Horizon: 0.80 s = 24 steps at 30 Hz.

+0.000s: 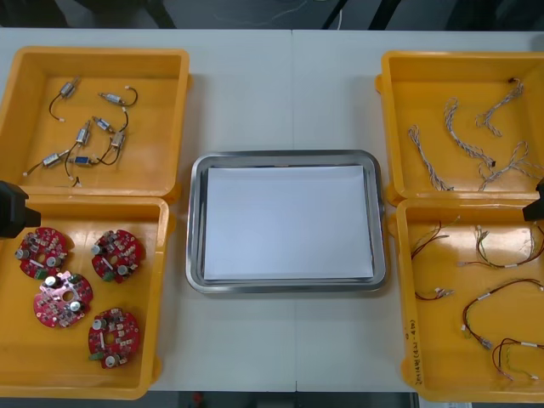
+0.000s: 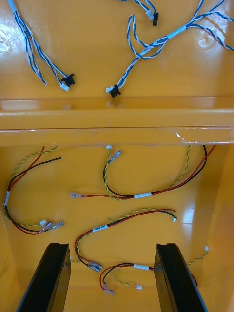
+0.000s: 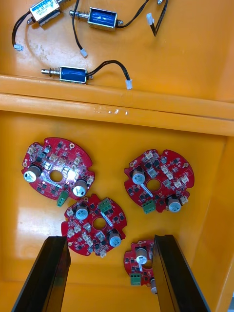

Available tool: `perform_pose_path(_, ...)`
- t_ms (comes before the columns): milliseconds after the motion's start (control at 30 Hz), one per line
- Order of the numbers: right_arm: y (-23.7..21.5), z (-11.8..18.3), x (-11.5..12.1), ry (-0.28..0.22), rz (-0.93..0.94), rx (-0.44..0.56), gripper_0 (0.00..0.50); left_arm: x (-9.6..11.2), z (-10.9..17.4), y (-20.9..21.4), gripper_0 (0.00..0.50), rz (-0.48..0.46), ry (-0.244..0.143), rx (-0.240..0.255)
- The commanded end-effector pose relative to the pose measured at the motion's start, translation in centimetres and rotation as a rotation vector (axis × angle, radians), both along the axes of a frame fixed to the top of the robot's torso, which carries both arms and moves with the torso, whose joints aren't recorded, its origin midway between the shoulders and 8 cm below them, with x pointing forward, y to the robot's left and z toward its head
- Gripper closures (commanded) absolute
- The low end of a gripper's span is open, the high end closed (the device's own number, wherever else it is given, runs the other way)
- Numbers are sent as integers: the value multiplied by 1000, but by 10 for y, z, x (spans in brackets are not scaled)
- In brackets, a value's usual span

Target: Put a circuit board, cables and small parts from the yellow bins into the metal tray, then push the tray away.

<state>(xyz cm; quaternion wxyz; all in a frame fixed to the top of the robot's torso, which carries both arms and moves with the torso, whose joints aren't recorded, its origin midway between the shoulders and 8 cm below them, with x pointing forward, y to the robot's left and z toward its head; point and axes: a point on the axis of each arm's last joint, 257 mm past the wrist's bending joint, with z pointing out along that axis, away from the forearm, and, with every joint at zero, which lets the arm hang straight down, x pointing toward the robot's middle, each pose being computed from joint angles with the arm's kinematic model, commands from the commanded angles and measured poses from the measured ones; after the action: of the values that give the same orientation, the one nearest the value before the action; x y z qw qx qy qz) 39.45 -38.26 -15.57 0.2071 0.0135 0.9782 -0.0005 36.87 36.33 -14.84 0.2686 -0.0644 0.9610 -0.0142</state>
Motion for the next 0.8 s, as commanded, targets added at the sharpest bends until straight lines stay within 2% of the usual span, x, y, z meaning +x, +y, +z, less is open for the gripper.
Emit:
perform_pose_path(33, -15, 20, 2, -34, -35, -24, 0, -6, 13, 15, 0, -61, -15, 94)
perform_pose_path(800, -15, 20, 2, -34, -35, -24, 0, -6, 13, 15, 0, -61, -15, 94)
